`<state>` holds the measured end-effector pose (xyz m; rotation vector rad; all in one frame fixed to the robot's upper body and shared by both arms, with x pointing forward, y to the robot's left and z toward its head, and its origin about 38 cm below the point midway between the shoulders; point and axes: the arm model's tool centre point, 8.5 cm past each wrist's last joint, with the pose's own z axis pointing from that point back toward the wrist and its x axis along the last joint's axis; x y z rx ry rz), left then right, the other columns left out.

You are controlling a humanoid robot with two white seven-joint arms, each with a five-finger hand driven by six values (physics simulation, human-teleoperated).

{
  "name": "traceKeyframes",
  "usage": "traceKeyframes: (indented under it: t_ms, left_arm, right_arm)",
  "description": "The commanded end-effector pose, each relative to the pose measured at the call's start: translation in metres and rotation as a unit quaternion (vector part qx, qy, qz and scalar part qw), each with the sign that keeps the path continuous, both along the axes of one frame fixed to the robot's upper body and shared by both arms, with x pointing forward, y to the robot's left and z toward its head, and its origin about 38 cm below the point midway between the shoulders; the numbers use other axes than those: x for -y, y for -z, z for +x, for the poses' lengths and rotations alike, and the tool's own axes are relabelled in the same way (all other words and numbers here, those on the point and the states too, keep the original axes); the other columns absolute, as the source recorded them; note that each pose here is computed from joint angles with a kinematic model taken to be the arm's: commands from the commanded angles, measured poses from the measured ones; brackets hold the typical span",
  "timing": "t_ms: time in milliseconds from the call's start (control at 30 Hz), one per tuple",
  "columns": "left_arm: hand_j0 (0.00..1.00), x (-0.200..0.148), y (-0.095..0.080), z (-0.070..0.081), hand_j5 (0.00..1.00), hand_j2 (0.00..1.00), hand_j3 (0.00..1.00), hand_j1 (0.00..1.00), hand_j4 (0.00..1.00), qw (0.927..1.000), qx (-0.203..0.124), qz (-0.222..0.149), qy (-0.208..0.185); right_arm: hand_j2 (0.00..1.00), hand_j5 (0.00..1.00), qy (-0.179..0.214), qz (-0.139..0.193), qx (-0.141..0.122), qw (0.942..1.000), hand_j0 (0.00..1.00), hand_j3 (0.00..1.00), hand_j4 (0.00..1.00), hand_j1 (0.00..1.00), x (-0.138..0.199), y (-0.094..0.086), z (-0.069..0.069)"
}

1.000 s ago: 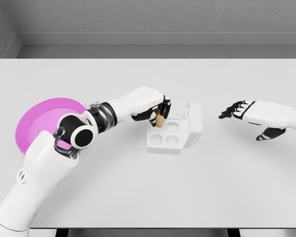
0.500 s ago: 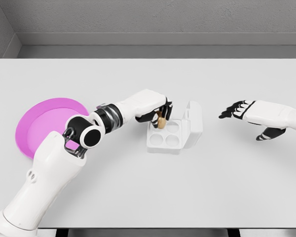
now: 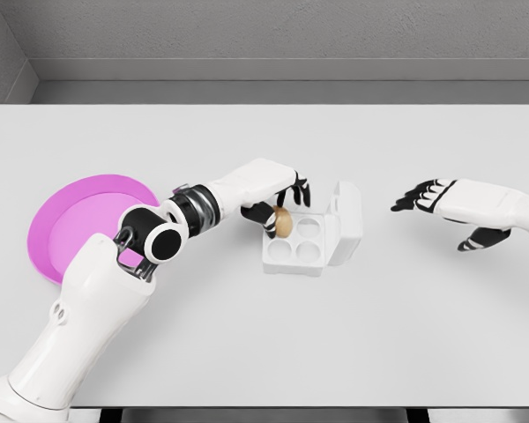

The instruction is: Pack egg into the box and close the box lid

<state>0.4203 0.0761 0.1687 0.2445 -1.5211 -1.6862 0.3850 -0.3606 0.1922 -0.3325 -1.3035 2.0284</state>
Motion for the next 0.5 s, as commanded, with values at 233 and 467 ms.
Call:
traceKeyframes:
  t_ms: [233, 467]
  left_arm:
    - [0.79, 0.002, -0.009, -0.003, 0.79, 0.79, 0.79, 0.79, 0.79, 0.9999, 0.010, -0.002, 0.005]
    - [0.90, 0.003, -0.012, -0.004, 0.90, 0.90, 0.90, 0.90, 0.90, 0.9999, 0.013, -0.005, 0.007]
  right_arm:
    - [1.00, 1.00, 0.002, 0.003, 0.000, 1.0000, 1.00, 1.00, 1.00, 1.00, 0.000, -0.001, 0.000]
    - [1.00, 1.00, 0.002, 0.002, 0.000, 1.0000, 1.00, 1.00, 1.00, 1.00, 0.000, -0.001, 0.000]
